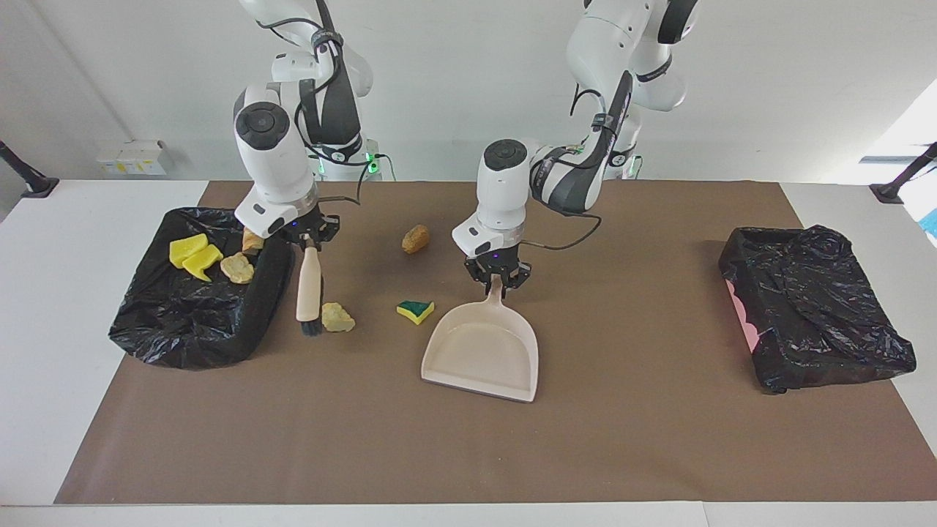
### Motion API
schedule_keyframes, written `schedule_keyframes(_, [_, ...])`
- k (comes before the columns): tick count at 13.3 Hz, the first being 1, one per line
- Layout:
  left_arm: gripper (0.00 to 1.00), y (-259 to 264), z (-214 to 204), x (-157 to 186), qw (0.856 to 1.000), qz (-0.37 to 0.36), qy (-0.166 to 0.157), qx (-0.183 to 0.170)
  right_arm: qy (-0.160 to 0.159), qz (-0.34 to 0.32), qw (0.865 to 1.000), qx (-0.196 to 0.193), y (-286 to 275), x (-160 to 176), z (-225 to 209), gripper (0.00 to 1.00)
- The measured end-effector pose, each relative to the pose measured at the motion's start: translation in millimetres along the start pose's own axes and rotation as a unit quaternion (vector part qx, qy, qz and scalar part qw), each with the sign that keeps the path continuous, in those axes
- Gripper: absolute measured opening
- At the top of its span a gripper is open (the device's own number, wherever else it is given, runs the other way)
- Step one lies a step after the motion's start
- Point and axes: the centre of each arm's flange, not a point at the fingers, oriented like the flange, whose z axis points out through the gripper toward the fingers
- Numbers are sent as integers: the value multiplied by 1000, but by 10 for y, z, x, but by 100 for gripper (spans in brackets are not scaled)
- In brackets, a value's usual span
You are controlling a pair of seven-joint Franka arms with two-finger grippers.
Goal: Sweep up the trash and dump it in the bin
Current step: 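Carry the brush with the right gripper behind the crust and green scrap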
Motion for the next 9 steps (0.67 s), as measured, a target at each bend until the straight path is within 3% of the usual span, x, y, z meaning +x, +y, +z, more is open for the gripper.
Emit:
schedule_keyframes(2, [32, -1, -4, 1, 1000, 5, 0, 0, -7, -4, 1000, -29, 181, 129, 226, 25])
schedule_keyframes(5, [32, -139, -109, 48, 999, 42, 3, 3, -20, -22, 999, -26, 353, 242, 538, 25])
schedule_keyframes(9, [32, -700, -478, 25, 981, 185, -53, 24, -41, -42, 998, -20, 207, 298, 775, 25])
